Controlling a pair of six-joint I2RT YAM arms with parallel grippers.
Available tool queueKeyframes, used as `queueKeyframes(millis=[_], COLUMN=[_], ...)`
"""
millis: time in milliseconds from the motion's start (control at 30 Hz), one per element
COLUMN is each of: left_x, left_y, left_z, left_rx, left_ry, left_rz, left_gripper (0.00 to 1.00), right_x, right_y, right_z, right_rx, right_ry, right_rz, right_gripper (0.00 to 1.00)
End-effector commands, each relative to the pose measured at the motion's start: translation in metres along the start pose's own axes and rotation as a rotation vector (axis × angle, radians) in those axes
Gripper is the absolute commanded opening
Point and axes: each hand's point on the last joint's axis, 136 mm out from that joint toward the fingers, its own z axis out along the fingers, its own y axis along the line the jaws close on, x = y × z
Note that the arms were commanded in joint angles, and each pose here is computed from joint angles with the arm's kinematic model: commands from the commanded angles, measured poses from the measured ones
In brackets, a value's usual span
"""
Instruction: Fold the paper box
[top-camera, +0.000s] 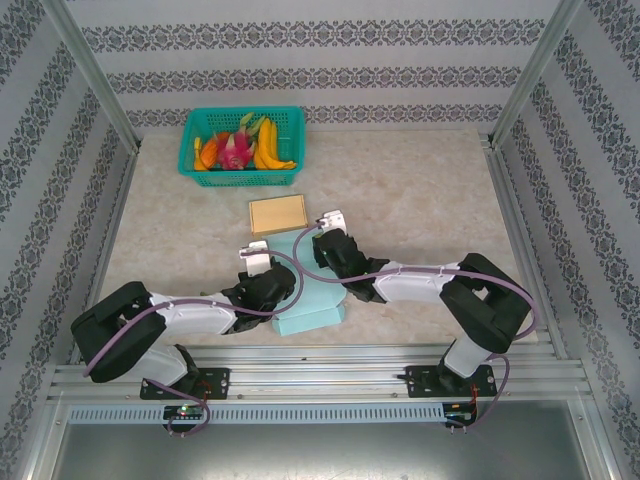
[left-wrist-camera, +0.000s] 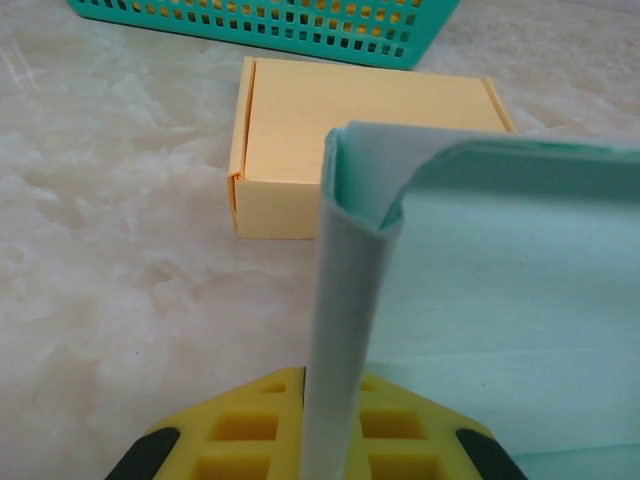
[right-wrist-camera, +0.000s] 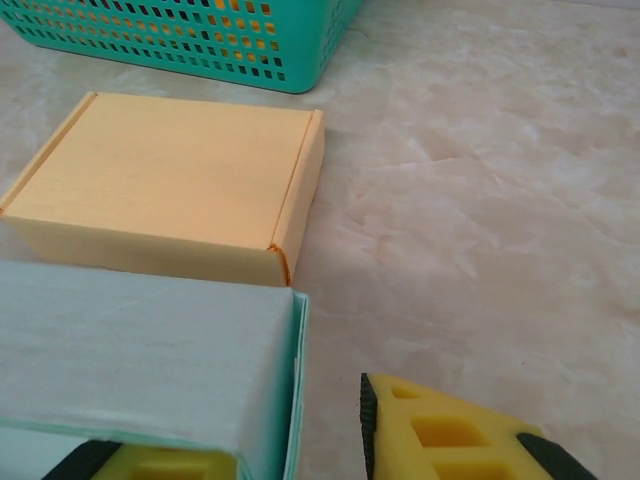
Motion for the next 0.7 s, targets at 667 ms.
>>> queueKeyframes(millis=[667], left_x=[-0.004], left_y=[-0.005], left_z=[0.005], left_rx=[-0.004], left_ry=[-0.015], left_rz=[0.015], left_gripper=[0.00], right_x=[-0.013], right_y=[-0.032], right_z=[-0.125], right_rx=[-0.099], right_ry=[0.002], right_rz=[-0.036], right_gripper=[0.53])
